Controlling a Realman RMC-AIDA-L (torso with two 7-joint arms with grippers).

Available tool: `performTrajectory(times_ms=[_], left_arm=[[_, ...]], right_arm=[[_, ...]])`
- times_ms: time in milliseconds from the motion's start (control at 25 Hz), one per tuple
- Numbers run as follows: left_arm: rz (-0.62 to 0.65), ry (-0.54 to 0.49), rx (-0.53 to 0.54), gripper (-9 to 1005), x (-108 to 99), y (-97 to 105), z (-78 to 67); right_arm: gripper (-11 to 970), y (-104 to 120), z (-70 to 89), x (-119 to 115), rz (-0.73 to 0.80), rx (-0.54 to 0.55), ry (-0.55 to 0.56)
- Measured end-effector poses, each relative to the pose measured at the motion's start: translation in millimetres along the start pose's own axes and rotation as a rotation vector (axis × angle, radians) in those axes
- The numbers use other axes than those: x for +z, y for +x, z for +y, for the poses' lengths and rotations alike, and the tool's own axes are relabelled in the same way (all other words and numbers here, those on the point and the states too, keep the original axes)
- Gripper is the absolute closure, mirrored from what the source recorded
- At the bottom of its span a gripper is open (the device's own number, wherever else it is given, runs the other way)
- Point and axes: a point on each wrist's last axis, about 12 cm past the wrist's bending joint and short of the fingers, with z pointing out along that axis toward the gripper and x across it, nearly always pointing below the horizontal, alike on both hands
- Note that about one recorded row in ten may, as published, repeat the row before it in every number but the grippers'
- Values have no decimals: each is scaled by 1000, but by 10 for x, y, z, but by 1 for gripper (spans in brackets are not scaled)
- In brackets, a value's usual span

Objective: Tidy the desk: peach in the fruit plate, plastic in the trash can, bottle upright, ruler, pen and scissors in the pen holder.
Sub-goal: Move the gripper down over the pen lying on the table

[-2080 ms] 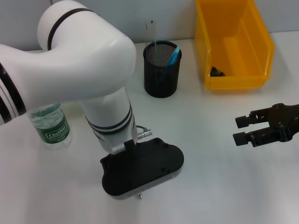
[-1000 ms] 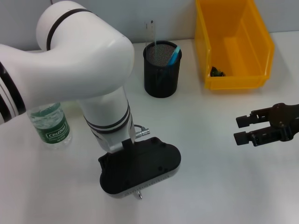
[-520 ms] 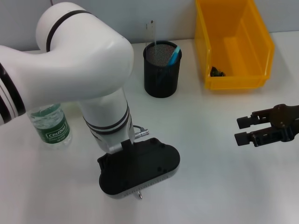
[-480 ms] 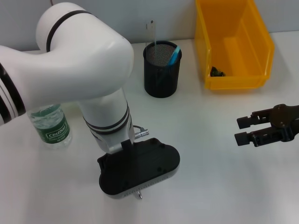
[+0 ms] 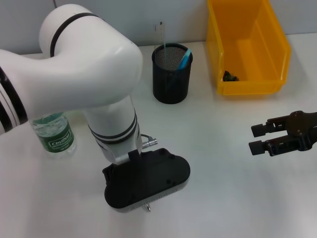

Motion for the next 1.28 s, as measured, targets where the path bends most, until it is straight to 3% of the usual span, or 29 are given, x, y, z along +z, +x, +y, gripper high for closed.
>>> performTrajectory(times_ms=[1280], left_arm=[[23, 28, 40, 737, 16, -19, 12]], right_arm=[[192, -32, -4, 14, -1, -16, -1]])
